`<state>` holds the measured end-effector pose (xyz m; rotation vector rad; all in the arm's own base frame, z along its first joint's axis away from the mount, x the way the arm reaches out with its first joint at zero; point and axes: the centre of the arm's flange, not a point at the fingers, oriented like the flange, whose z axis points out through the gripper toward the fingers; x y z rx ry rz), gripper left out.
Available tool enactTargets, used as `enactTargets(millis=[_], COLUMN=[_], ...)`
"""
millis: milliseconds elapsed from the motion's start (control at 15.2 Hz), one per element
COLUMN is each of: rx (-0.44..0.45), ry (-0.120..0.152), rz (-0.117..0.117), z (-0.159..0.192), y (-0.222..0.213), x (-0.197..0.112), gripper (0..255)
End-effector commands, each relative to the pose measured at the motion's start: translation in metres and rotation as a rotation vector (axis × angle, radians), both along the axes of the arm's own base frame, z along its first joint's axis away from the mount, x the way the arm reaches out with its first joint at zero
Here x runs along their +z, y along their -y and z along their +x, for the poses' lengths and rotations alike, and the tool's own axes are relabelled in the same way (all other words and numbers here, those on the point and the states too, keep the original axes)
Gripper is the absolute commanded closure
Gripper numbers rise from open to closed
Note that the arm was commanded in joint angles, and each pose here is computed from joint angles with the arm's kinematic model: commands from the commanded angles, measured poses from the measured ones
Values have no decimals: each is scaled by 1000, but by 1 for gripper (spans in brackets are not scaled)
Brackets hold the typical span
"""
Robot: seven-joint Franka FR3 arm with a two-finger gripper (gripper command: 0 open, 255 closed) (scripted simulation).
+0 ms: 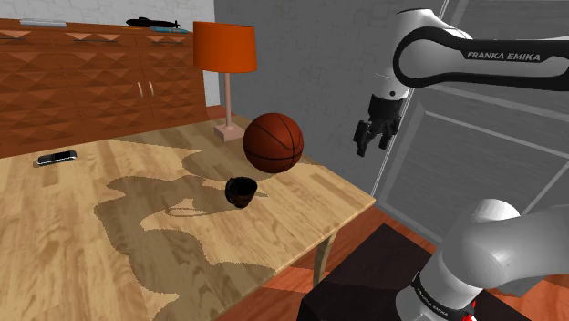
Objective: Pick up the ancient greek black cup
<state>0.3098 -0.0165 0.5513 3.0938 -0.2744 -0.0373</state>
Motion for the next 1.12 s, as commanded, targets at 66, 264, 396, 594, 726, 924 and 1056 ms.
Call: enactTargets(millis=[66,264,396,594,726,924,1056], rx=[-9,-38,-56,-84,-103,-131,-150], ry=[-5,-20,-30,-45,-55,-70,-80], rz=[-1,-5,-8,-12,-14,-18,-21], z=[7,27,40,62,77,100,115], y=[-12,-47,-70,-104,-127,-160,-181], x=[-2,-10,-15,-23,-29,-38,-44], gripper=[0,0,0,0,0,0,0])
